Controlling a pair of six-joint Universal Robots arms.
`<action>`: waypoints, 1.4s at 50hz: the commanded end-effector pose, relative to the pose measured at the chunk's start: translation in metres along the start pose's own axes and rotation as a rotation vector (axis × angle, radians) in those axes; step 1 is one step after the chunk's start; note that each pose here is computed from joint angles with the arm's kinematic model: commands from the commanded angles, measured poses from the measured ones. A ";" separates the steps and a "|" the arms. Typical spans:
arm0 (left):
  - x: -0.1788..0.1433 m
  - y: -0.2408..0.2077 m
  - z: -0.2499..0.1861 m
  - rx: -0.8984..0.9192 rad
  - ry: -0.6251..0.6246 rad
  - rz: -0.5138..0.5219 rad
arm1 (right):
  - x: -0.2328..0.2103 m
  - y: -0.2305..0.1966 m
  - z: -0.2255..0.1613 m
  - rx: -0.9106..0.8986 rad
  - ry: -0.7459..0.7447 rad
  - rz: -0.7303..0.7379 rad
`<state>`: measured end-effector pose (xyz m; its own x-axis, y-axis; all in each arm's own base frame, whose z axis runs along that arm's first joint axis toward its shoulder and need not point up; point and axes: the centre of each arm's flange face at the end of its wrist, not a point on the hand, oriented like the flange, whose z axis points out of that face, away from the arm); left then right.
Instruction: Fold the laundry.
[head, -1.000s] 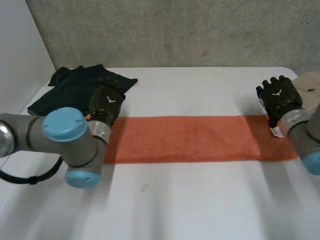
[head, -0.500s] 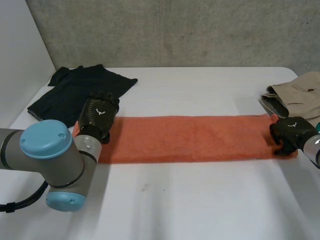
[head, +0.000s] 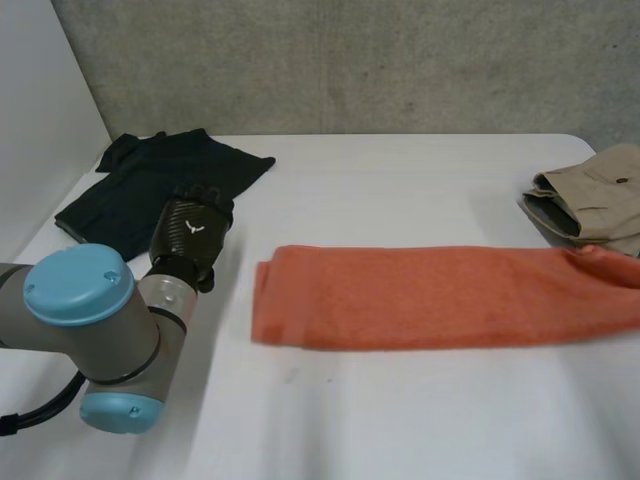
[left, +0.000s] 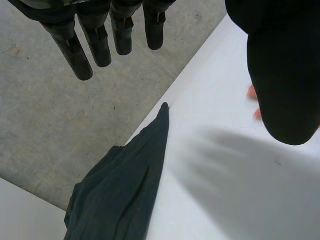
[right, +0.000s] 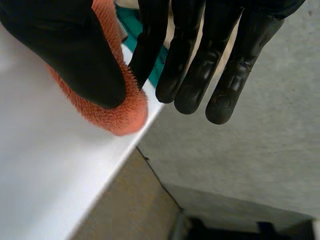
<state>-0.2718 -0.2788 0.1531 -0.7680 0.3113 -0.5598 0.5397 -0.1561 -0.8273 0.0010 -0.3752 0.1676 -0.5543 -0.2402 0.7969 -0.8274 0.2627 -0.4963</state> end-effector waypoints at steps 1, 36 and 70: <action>-0.010 -0.010 -0.005 0.022 -0.020 -0.009 | -0.008 -0.070 -0.020 0.200 0.009 0.002; -0.029 -0.043 -0.017 0.116 -0.058 -0.127 | -0.253 -0.274 -0.183 0.996 -0.564 -0.003; 0.041 -0.058 -0.030 0.159 0.175 -0.157 | -0.147 -0.201 -0.110 0.533 -0.313 0.204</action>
<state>-0.3354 -0.2255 0.1705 -0.7412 0.5227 -0.4213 0.3441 -0.2431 -0.9069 0.2205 -0.2999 0.1453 -0.6611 -0.5270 0.5341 -0.6441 0.0335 -0.7642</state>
